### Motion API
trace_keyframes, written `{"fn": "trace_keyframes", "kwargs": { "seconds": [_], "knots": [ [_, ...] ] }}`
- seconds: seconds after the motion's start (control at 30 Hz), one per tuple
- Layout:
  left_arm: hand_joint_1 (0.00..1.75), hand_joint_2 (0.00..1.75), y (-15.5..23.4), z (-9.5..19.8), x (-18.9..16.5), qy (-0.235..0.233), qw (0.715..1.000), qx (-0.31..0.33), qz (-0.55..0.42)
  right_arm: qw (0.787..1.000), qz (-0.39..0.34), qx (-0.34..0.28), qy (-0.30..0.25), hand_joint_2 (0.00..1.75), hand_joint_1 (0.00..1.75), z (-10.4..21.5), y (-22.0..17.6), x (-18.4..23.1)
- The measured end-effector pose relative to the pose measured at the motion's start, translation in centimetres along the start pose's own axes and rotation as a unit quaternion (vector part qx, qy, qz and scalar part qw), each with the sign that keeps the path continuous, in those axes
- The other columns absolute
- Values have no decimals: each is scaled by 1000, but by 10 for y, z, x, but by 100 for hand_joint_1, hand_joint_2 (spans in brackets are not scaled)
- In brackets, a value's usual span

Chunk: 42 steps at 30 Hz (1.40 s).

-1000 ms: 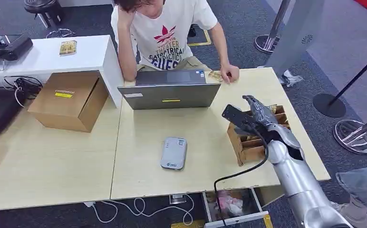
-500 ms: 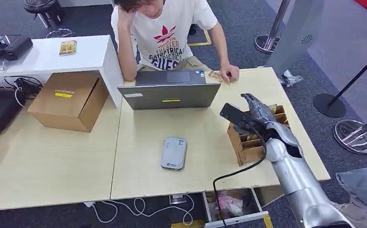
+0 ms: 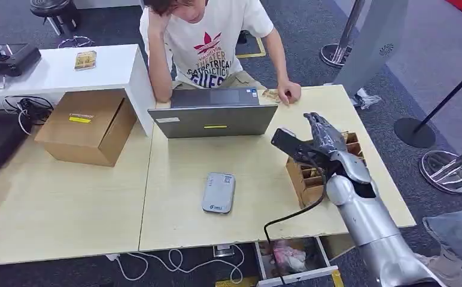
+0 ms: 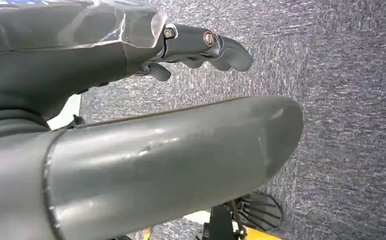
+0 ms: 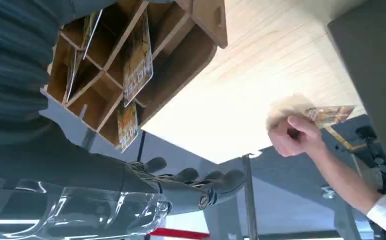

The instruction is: Pass the card to the sensor for recognition and then transmit it.

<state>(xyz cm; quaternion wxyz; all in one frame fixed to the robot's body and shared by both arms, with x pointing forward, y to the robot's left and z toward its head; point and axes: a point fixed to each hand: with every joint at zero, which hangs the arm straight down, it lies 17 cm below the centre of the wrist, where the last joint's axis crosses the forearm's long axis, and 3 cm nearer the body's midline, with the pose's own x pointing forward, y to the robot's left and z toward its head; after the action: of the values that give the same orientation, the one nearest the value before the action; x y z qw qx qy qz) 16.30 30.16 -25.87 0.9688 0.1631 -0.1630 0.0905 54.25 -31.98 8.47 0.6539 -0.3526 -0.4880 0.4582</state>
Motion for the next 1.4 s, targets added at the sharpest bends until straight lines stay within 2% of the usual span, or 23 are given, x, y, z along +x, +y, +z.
{"fn": "trace_keyframes", "kwargs": {
  "seconds": [0.27,0.63,0.97,1.4],
  "knots": [
    [0,0,0,0,0,0,1000,0,0,1000,23,-16,-9,175,0,8,-2,14],
    [0,0,1,0,-1,2,1000,2,-4,999,36,5,-19,175,0,18,22,20],
    [0,0,1,0,-1,3,1000,3,-4,998,62,1,14,175,0,31,38,8],
    [0,0,1,0,-2,5,1000,3,-1,996,83,-26,36,175,0,45,36,4]
  ]
}}
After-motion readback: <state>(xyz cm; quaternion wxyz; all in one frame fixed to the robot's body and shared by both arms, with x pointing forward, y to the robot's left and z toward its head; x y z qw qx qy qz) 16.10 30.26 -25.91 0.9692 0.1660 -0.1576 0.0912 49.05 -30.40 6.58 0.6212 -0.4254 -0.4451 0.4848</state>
